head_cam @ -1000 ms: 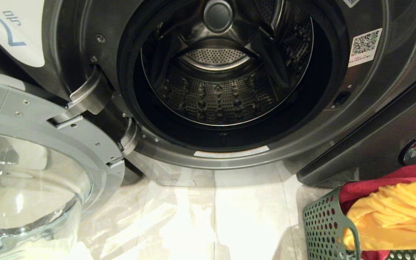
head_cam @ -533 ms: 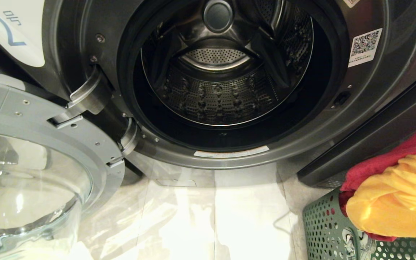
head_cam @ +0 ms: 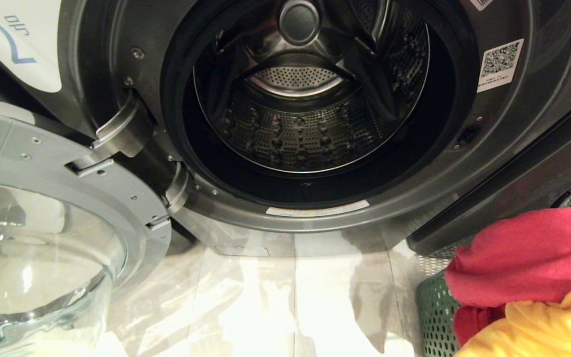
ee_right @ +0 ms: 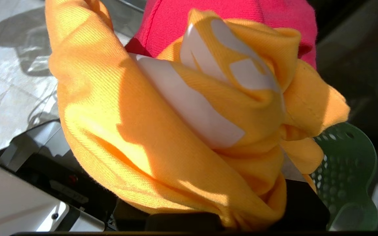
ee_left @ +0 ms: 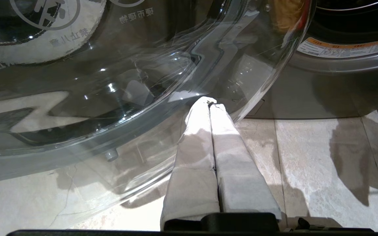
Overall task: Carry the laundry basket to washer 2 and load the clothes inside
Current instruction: Place the clothes into the washing machine
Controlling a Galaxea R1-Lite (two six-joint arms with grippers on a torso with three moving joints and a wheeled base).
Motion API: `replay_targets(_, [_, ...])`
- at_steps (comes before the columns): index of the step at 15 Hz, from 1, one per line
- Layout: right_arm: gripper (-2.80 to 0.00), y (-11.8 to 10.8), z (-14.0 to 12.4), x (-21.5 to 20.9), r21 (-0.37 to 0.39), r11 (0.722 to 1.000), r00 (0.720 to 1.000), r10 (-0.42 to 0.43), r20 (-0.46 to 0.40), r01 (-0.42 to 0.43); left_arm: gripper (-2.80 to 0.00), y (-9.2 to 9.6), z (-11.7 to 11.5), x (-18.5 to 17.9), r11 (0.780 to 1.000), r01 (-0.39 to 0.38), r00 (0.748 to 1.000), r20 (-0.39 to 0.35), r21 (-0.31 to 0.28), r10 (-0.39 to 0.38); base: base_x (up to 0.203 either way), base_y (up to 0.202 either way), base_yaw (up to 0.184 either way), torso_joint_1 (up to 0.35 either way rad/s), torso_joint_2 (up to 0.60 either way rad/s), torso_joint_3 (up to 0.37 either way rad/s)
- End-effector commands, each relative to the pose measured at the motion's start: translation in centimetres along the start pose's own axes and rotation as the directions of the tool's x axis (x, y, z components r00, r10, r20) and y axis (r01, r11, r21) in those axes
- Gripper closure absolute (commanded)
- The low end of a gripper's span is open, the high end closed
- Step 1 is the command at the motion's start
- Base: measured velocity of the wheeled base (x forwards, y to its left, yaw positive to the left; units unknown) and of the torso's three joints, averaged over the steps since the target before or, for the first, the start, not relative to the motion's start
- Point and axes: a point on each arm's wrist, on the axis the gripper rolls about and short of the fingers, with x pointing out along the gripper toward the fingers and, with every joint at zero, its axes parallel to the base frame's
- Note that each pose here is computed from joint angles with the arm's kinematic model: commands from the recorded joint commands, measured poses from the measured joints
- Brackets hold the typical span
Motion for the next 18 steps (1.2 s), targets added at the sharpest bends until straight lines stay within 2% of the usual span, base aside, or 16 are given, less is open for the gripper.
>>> replay_targets(1, [0.00,-1.3,1.5,3.5,-0.017,0.990,0.990,0.137,-0.041,-0.138,0.00,0.0,-1.1,0.2,1.000,-0.001,0.999,-0.039,0.000,0.001,0.000,0.000,0.000,0.000,0.00,0.000])
replay_targets(4, [0.00,-1.1,3.9,7.6,-0.110,0.963,0.968,0.249,0.023,-0.245,0.00,0.0,-1.1,0.2,1.000,-0.001,0.999,-0.039,0.000,0.001,0.000,0.000,0.000,0.000,0.00,0.000])
replay_targets(7, [0.00,0.9,5.5,11.2,-0.177,0.928,0.936,0.344,0.072,-0.328,0.00,0.0,-1.1,0.2,1.000,-0.003,0.999,-0.039,0.000,0.003,0.000,0.000,0.000,0.000,0.00,0.000])
replay_targets(10, [0.00,3.0,5.9,14.2,-0.200,0.907,0.918,0.390,0.067,-0.371,0.00,0.0,-1.1,0.2,1.000,-0.002,0.999,-0.039,0.000,0.002,0.000,0.000,0.000,0.000,0.00,0.000])
replay_targets(13, [0.00,4.1,6.2,17.3,-0.208,0.920,0.930,0.356,0.096,-0.331,0.00,0.0,-1.1,0.2,1.000,-0.003,0.999,-0.039,0.000,0.003,0.000,0.000,0.000,0.000,0.00,0.000])
replay_targets(16, [0.00,5.2,6.4,21.6,-0.196,0.956,0.959,0.248,0.139,-0.219,0.00,0.0,-1.1,0.2,1.000,-0.001,0.999,-0.039,0.000,0.001,0.000,0.000,0.000,0.000,0.00,0.000])
replay_targets(18, [0.00,5.7,6.4,23.6,-0.185,0.968,0.966,0.198,0.163,-0.167,0.00,0.0,-1.1,0.2,1.000,-0.002,0.999,-0.039,0.000,0.002,0.000,0.000,0.000,0.000,0.00,0.000])
